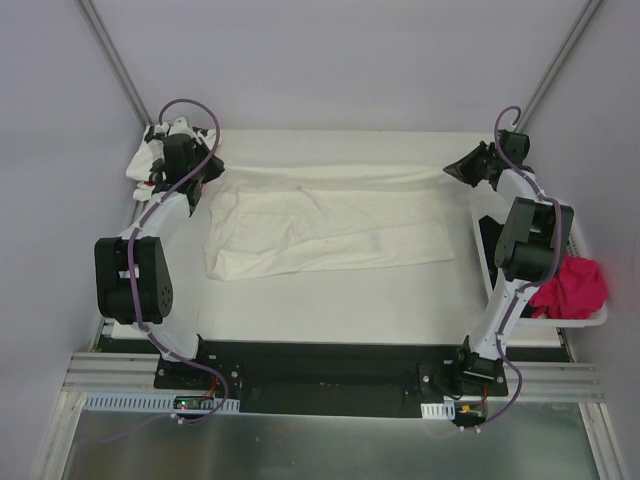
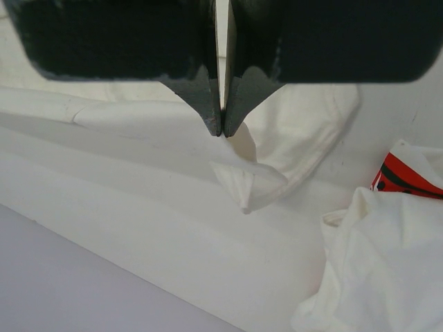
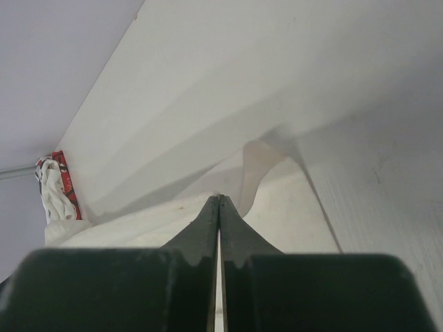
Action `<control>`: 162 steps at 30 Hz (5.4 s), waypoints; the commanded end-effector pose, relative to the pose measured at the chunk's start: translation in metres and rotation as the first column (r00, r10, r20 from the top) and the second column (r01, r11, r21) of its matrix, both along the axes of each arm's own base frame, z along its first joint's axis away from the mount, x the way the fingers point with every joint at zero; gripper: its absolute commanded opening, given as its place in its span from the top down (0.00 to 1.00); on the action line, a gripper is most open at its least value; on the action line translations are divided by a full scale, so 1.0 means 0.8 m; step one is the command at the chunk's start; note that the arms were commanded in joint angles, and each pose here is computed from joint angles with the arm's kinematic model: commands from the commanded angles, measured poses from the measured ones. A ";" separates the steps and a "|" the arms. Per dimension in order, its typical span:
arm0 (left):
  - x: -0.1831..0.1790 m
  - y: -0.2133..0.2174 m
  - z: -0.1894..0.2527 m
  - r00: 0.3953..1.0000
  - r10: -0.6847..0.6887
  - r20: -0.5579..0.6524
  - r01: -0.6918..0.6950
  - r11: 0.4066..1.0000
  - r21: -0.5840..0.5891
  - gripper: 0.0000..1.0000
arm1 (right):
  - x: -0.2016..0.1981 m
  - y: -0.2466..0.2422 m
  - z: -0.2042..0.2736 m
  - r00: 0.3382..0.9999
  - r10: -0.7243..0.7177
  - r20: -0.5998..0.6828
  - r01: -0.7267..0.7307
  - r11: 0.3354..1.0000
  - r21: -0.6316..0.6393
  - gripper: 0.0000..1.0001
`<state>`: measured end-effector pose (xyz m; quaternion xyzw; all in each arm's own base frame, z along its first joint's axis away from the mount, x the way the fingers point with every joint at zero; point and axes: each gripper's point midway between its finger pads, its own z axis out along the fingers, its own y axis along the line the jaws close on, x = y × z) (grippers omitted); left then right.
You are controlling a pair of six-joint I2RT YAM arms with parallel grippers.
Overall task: Fold and stack the t-shirts
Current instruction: Fold the other side of the tshirt into a rectangle
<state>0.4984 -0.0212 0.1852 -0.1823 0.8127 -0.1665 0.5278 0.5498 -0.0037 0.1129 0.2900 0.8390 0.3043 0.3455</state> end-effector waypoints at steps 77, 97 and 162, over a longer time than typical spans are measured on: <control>-0.092 0.000 -0.072 0.986 0.080 -0.149 -0.080 0.997 0.006 1.00 | -0.113 -0.004 0.017 0.998 0.024 -0.059 -0.027 0.998 -0.056 0.97; -0.106 -0.023 -0.124 0.966 0.067 -0.248 -0.054 0.997 0.058 1.00 | -0.161 0.007 -0.043 0.976 0.013 -0.219 -0.029 0.997 -0.073 0.84; -0.053 -0.053 -0.039 0.997 -0.003 -0.080 0.002 1.000 -0.003 0.41 | -0.271 0.133 -0.080 0.918 0.231 -0.324 -0.280 0.953 -0.114 0.78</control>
